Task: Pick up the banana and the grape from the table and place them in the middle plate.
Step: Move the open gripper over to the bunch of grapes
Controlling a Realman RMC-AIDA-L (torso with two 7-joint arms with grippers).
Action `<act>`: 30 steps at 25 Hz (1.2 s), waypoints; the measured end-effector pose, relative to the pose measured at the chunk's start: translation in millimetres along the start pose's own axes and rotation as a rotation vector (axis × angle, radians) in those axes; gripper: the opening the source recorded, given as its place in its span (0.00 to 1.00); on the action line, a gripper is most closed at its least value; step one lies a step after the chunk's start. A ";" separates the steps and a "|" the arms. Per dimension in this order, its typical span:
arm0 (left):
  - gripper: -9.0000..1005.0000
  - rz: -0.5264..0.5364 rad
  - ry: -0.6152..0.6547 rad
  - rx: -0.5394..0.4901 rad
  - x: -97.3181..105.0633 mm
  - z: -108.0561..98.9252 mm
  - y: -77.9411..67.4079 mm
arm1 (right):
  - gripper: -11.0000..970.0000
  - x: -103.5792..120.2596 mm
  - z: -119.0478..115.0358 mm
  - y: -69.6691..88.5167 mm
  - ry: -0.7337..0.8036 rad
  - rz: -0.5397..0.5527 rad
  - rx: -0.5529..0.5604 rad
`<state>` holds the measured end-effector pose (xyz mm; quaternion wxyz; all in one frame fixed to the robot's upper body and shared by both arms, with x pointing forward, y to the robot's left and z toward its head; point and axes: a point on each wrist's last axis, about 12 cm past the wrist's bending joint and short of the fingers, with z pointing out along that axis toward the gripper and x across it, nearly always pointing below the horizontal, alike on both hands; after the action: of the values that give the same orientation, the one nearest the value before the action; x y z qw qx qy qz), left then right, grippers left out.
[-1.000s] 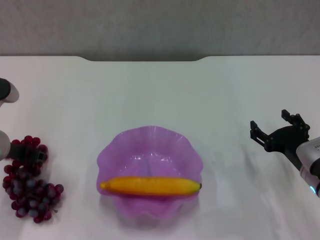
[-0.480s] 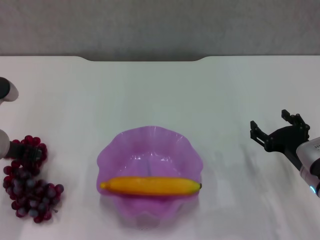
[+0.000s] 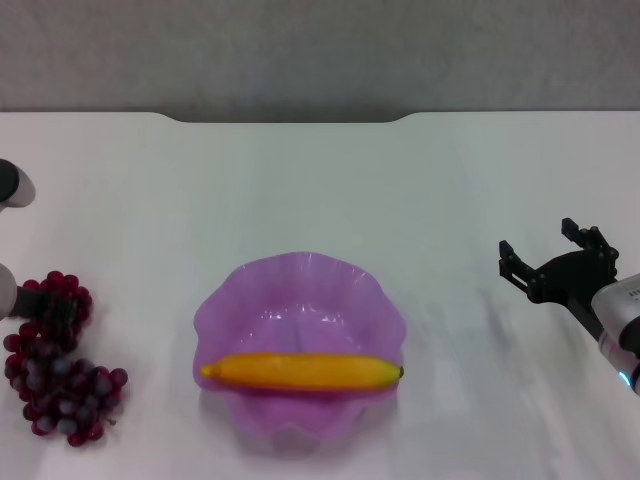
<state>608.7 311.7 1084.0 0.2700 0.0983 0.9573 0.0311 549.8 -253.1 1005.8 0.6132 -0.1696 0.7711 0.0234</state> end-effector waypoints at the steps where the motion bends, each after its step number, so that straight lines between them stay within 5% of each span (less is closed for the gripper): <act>1: 0.32 0.002 -0.001 0.000 0.1 0.1 -0.1 | 0.93 0.0 0.0 0.0 0.000 0.000 0.000; 30: 0.17 -0.027 -0.042 0.006 2.6 -1.2 1.5 | 0.93 1.7 -1.1 -1.6 0.005 0.000 0.006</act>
<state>606.2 313.7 1083.9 0.2902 0.0870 0.9527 0.0223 548.9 -255.2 1004.7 0.6118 -0.1679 0.7727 0.0208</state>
